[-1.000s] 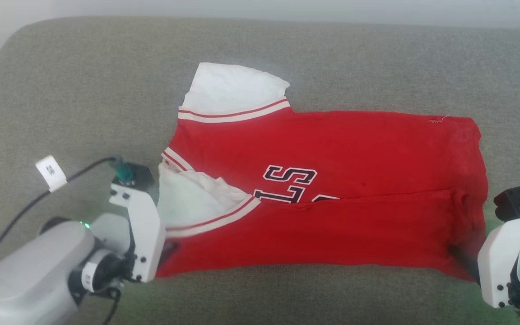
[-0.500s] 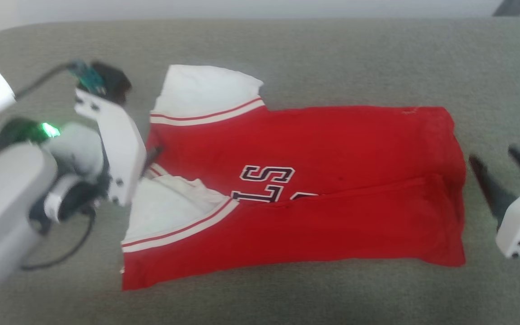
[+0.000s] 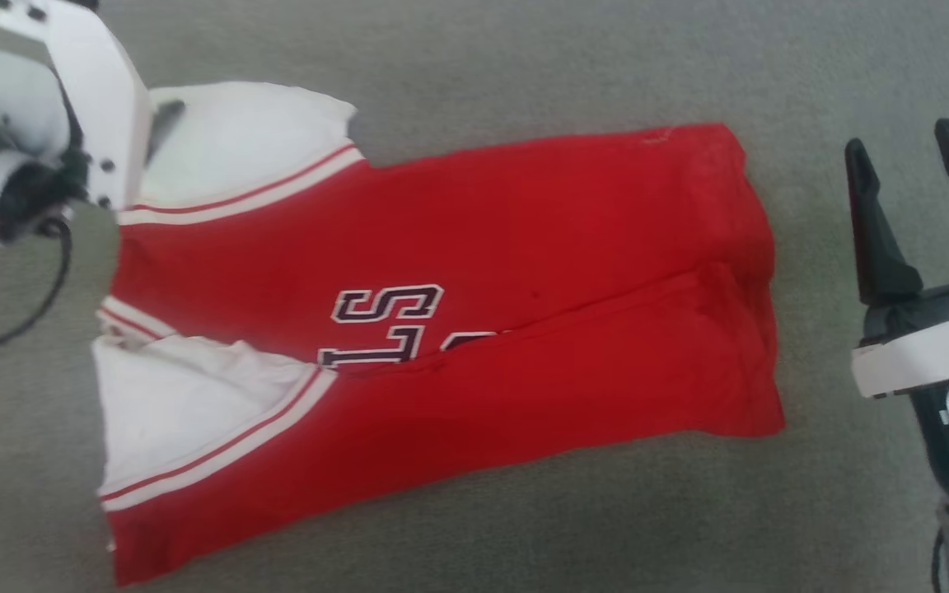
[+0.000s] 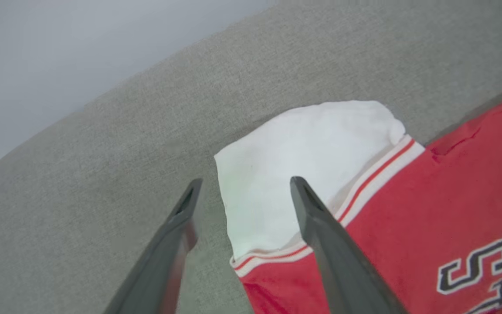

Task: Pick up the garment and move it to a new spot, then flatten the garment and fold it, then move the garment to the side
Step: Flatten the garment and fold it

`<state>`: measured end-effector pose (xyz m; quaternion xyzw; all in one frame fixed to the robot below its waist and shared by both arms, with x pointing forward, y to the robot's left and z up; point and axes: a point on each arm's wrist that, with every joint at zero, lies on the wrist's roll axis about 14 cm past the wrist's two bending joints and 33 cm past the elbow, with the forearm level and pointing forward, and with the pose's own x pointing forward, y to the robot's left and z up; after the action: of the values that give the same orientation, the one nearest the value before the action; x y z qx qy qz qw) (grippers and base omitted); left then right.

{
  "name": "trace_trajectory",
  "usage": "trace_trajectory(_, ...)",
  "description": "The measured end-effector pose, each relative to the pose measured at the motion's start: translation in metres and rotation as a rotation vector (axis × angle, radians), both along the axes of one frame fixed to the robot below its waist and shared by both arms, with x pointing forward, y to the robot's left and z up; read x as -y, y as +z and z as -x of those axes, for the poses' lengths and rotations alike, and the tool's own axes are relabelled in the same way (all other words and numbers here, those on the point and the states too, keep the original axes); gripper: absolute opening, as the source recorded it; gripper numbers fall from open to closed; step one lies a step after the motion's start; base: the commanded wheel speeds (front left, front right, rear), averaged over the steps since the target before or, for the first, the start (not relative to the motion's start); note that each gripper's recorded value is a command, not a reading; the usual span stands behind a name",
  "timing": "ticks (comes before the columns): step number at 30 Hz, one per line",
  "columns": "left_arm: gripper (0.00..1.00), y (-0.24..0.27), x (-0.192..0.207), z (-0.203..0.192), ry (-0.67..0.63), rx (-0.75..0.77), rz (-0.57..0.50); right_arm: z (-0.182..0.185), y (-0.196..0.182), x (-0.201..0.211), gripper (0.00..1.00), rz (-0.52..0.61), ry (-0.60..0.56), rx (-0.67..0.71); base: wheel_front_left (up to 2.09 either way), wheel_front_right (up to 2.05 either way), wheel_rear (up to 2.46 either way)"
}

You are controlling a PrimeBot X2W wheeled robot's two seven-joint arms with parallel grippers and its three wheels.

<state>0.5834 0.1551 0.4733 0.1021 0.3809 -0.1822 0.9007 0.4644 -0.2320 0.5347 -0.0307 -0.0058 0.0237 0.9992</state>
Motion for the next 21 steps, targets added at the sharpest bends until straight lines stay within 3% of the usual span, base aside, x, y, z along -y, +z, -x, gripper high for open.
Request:
trace_trajectory(9,1.00,-0.040,0.006,-0.042,0.017,-0.058,-0.019,0.003,-0.037,0.016,1.00,0.004,-0.056,-0.066,0.00,0.00,0.00)
trace_trajectory(19,1.00,-0.089,0.000,-0.038,0.069,-0.237,-0.062,0.002,-0.059,0.021,1.00,-0.009,-0.071,-0.128,0.00,0.00,0.00)
trace_trajectory(20,0.91,-0.092,0.000,-0.037,0.076,-0.254,-0.059,0.002,-0.061,0.020,1.00,-0.016,-0.069,-0.137,0.00,0.00,0.00)
trace_trajectory(21,0.49,-0.094,0.000,-0.037,0.083,-0.264,-0.054,0.001,-0.063,0.018,1.00,-0.022,-0.063,-0.148,0.00,0.00,0.00)
